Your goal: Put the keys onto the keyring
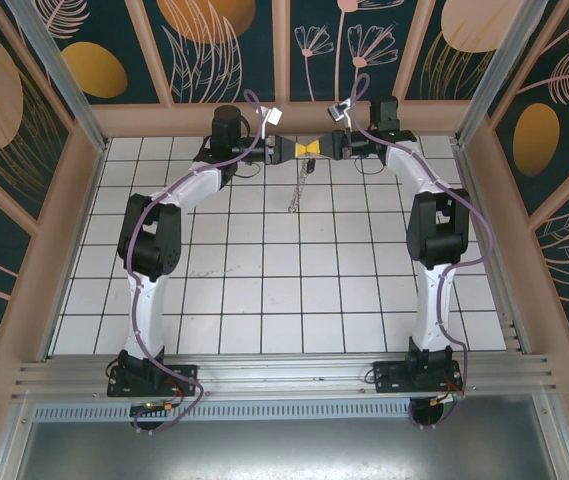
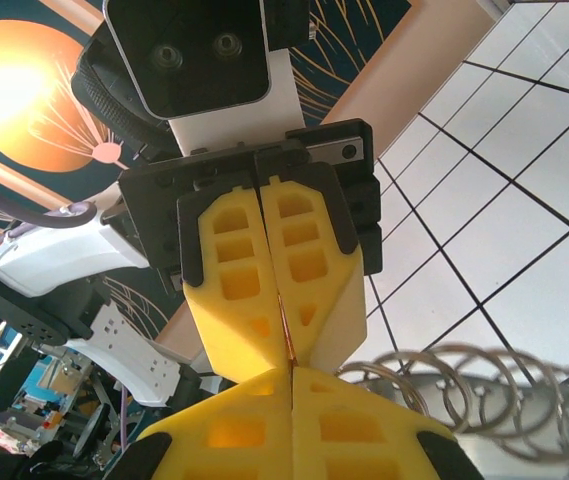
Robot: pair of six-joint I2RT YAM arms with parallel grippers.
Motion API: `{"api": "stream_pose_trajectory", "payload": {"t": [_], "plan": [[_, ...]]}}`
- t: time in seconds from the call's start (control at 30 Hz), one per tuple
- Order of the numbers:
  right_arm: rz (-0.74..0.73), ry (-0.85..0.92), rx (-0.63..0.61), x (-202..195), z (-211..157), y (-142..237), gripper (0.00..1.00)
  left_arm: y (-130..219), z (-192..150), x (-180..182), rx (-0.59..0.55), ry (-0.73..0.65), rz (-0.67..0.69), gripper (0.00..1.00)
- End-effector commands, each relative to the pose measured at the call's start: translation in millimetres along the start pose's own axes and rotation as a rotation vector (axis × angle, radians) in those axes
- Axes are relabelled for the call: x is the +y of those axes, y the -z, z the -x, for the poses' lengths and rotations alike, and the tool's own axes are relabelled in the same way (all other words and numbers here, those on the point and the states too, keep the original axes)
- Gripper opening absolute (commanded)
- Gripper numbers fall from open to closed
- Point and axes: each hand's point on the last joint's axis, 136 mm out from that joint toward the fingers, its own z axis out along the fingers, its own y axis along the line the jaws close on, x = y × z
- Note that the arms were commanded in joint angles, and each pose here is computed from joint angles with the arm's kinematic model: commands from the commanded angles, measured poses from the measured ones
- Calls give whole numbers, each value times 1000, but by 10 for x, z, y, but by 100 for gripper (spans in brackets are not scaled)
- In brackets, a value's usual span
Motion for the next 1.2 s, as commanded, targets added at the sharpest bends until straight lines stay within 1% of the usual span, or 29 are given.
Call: {"api": "stream_pose_trajectory", "payload": {"t": [0.0, 0.17, 0.2, 0.4, 0.53, 0.6, 0.7, 0.77, 0.87, 1.03, 1.17], "plan": [[30, 51, 9, 111, 49, -41, 0, -123, -15, -178, 14, -56, -55, 0], [18, 52, 5, 121, 70, -37, 0, -105, 5, -212, -19, -66, -51, 0], [5, 53, 1, 118, 82, -30, 2, -94, 14, -232, -30, -72, -51, 0], [-66, 84, -57, 217, 256, 85, 25, -8, 58, -353, -104, -107, -50, 0], [-122, 106, -144, 292, 404, 251, 33, 26, 115, -447, -131, -129, -57, 0], [-151, 112, -207, 323, 474, 375, 34, 35, 142, -499, -137, -141, -62, 0], [-200, 106, -339, 358, 539, 628, 35, 54, 178, -584, -137, -160, -76, 0], [-237, 99, -429, 357, 505, 793, 35, 66, 203, -658, -136, -179, -89, 0], [-316, 102, -527, 320, 391, 927, 35, 89, 232, -750, -135, -205, -102, 0], [-418, 139, -574, 272, 66, 849, 37, 112, 281, -868, -143, -232, -121, 0], [-487, 196, -561, 262, -138, 704, 39, 123, 305, -943, -146, -245, -143, 0]]}}
